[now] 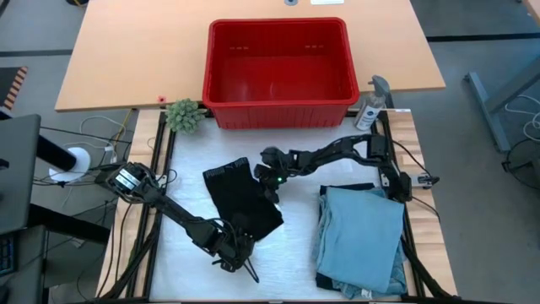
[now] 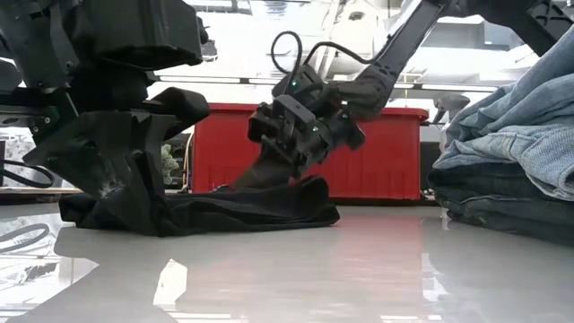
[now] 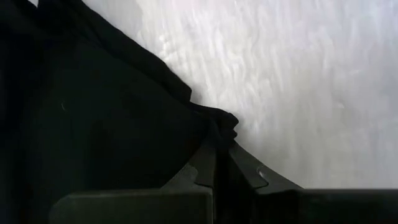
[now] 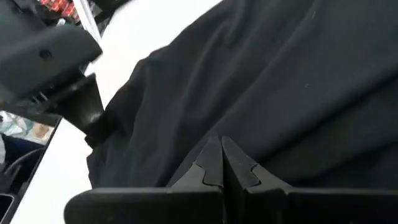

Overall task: Fold Laundry from Bin
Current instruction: Fold the black boxer

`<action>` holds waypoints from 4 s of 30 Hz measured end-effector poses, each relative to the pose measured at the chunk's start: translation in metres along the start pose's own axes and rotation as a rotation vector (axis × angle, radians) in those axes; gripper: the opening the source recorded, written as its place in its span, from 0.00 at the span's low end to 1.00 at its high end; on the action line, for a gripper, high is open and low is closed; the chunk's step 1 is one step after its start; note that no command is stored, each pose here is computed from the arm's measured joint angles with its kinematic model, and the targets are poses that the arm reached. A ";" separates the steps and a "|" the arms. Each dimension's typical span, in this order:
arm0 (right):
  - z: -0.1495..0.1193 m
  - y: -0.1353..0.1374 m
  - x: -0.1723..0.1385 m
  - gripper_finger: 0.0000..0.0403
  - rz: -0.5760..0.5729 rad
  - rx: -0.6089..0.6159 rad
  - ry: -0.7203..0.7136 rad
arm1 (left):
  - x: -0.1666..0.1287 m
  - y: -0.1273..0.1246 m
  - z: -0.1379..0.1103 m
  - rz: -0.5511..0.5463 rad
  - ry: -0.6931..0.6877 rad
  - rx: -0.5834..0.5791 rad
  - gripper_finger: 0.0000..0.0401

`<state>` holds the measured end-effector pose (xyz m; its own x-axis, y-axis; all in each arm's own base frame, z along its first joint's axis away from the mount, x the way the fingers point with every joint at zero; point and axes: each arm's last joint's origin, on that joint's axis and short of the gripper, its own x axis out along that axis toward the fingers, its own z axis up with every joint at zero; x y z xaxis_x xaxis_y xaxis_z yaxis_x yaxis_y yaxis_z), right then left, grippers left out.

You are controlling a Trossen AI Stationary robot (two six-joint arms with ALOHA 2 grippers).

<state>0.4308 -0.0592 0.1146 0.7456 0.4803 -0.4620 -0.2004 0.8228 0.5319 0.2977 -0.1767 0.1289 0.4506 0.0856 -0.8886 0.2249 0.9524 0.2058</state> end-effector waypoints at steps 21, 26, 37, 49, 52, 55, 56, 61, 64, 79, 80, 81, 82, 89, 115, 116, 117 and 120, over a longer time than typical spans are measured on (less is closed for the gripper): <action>-0.015 -0.007 -0.001 0.04 -0.188 0.005 0.113 | -0.052 0.021 0.012 0.141 -0.173 -0.141 0.00; -0.018 -0.006 -0.001 0.04 -0.206 0.020 0.141 | -0.051 0.021 0.012 0.135 -0.172 -0.157 0.00; -0.027 -0.008 -0.002 0.04 -0.228 0.051 0.189 | -0.061 0.028 0.009 0.244 -0.177 -0.212 0.00; -0.030 -0.005 0.001 0.04 -0.234 0.046 0.200 | -0.090 0.052 0.001 0.403 -0.195 -0.287 0.00; -0.030 -0.004 0.001 0.04 -0.234 0.048 0.206 | -0.098 0.059 -0.003 0.432 -0.177 -0.298 0.00; -0.032 -0.004 0.001 0.04 -0.236 0.054 0.218 | -0.102 0.064 -0.011 0.488 -0.136 -0.315 0.00; -0.032 -0.004 0.000 0.04 -0.236 0.055 0.221 | -0.104 0.065 -0.014 0.516 -0.128 -0.323 0.00; -0.032 -0.004 0.000 0.04 -0.232 0.056 0.222 | -0.106 0.070 -0.024 0.625 -0.097 -0.340 0.00; -0.032 -0.004 0.001 0.04 -0.213 0.060 0.225 | -0.099 0.070 -0.033 0.647 -0.083 -0.367 0.00; -0.041 0.015 0.012 0.04 -0.160 0.044 0.282 | -0.060 0.094 -0.081 0.819 -0.032 -0.497 0.00; -0.041 0.017 0.013 0.04 -0.157 0.042 0.284 | -0.057 0.096 -0.082 0.819 -0.035 -0.503 0.00; -0.042 0.018 0.014 0.04 -0.154 0.040 0.286 | -0.053 0.098 -0.084 0.820 -0.040 -0.509 0.00; -0.042 0.019 0.015 0.04 -0.152 0.038 0.288 | -0.050 0.100 -0.085 0.817 -0.049 -0.517 0.00; -0.044 0.024 0.018 0.04 -0.140 0.032 0.303 | -0.030 0.113 -0.088 0.804 -0.127 -0.552 0.02; -0.046 0.026 0.018 0.04 -0.110 0.014 0.323 | -0.023 0.156 -0.075 0.695 -0.047 -0.497 0.56; -0.046 0.026 0.018 0.04 -0.110 0.014 0.323 | -0.026 0.157 -0.075 0.711 -0.041 -0.490 0.56; -0.046 0.026 0.018 0.04 -0.110 0.014 0.323 | -0.029 0.157 -0.073 0.721 -0.039 -0.478 0.57; -0.046 0.026 0.018 0.04 -0.109 0.015 0.323 | -0.042 0.160 -0.070 0.717 -0.044 -0.466 0.57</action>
<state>0.4097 -0.0149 0.0874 0.5215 0.4633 -0.7165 -0.1197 0.8712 0.4762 0.2538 -0.0076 0.1703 0.3837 0.7112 -0.5890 -0.5016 0.6961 0.5137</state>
